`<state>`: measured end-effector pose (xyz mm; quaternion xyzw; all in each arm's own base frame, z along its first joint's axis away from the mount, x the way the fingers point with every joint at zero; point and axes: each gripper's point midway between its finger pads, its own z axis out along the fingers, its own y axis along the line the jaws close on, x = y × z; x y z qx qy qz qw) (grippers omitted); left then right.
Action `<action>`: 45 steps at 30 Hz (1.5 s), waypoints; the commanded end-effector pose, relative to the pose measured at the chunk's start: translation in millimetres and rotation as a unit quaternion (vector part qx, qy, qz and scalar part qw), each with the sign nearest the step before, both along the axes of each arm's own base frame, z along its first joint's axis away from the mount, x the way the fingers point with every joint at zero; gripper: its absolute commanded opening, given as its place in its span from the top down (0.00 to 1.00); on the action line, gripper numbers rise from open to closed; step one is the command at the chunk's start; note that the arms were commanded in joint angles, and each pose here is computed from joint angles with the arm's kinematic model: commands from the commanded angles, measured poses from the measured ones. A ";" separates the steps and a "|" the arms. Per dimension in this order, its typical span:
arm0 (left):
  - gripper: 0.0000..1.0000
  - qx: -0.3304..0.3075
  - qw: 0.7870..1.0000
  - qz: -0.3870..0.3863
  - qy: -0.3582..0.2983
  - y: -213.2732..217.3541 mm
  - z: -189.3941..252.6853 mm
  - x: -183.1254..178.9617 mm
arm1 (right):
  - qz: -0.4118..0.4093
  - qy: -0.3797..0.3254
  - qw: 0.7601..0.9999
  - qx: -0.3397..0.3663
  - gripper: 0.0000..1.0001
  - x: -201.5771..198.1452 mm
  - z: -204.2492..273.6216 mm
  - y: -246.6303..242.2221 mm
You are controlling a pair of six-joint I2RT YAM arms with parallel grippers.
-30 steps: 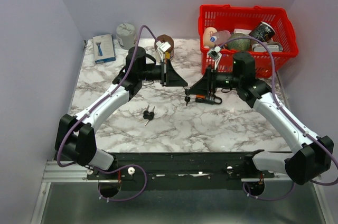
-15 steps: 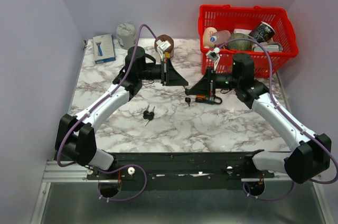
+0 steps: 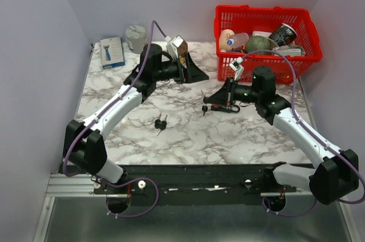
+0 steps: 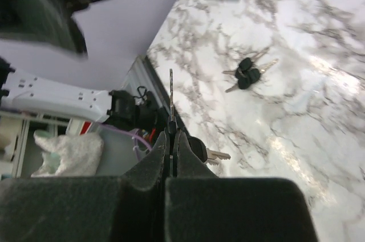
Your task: Unlock with the key
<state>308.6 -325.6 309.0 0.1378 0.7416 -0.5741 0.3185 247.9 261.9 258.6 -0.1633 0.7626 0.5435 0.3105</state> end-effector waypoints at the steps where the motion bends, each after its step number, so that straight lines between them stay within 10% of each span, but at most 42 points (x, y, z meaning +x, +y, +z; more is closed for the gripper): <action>1: 0.01 0.126 0.980 0.148 0.045 17.2 -55.8 55.1 | -0.144 -0.002 0.990 -0.012 0.99 32.1 -9.2 -34.7; 14: 0.09 0.332 0.915 0.154 0.171 -31.3 -205.3 49.7 | -0.401 -0.057 0.912 -0.067 0.99 30.2 10.7 -142.9; 45: 0.25 0.479 0.851 0.112 0.183 -71.0 -308.2 38.5 | -0.412 -0.057 0.908 -0.049 0.99 15.4 10.0 -147.6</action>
